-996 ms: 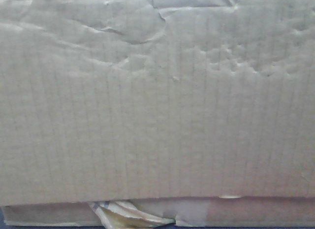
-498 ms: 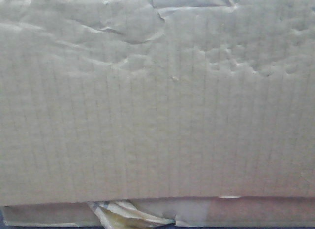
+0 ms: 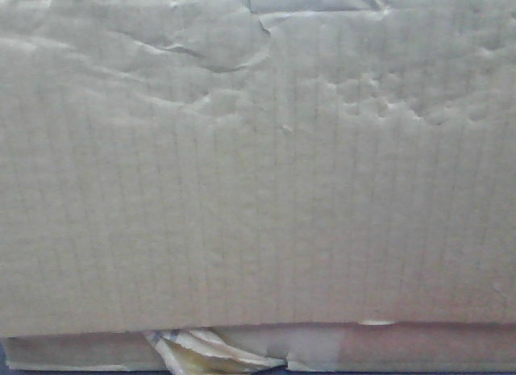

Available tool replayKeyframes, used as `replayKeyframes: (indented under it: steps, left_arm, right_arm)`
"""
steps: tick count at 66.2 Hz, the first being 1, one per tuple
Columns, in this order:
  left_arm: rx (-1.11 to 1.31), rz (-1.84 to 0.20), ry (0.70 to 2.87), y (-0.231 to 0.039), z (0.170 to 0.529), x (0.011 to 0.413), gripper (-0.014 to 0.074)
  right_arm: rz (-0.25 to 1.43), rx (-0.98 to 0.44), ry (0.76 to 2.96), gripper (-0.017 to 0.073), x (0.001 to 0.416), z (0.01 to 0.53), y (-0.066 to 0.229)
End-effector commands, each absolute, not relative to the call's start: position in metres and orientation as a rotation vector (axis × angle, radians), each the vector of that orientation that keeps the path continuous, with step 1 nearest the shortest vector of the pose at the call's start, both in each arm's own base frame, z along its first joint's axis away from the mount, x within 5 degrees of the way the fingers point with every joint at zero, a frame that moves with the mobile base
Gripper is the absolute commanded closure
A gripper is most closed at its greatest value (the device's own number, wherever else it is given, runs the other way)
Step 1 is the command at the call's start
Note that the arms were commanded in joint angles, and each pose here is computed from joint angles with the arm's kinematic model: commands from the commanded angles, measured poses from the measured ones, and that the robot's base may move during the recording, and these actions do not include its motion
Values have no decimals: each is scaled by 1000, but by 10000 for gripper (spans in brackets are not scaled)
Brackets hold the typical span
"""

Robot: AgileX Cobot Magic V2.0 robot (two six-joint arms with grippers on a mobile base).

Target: Stack two boxes on right shelf middle

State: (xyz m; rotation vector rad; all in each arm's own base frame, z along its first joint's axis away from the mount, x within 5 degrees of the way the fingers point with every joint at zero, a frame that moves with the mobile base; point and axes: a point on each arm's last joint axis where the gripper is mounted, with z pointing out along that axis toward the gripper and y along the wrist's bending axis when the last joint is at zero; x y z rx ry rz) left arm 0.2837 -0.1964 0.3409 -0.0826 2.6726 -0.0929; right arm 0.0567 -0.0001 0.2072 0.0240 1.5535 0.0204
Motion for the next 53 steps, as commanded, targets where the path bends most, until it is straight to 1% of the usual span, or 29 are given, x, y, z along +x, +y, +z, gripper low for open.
replayKeyframes:
  steps: [1,7,12,19,25,36,43,47,53]
  left_arm:
    - [-90,-117,2665,-199,343,282,365]
    - [-89,-121,2662,-199,343,283,276]
    - [-90,-125,2658,-199,344,282,246]
    - [-93,-147,2637,-197,353,279,243]
    - [-95,-184,2599,-194,369,276,243]
    - [-91,-280,2490,-187,409,267,243]
    - [-50,-298,2443,-179,431,258,243]
    - [-28,-261,2437,-173,439,253,243]
    - [-31,-176,2364,-162,449,252,243]
  right_arm:
    - [13,23,1535,727,56,209,0]
    - [13,23,1535,727,56,209,0]
    - [13,23,1535,727,56,209,0]
    - [13,23,1535,727,56,209,0]
    - [13,23,1535,727,56,209,0]
    - [13,23,1535,727,56,209,0]
    - [13,23,1535,727,56,209,0]
    - [13,23,1535,727,56,209,0]
    - [13,23,1535,727,56,209,0]
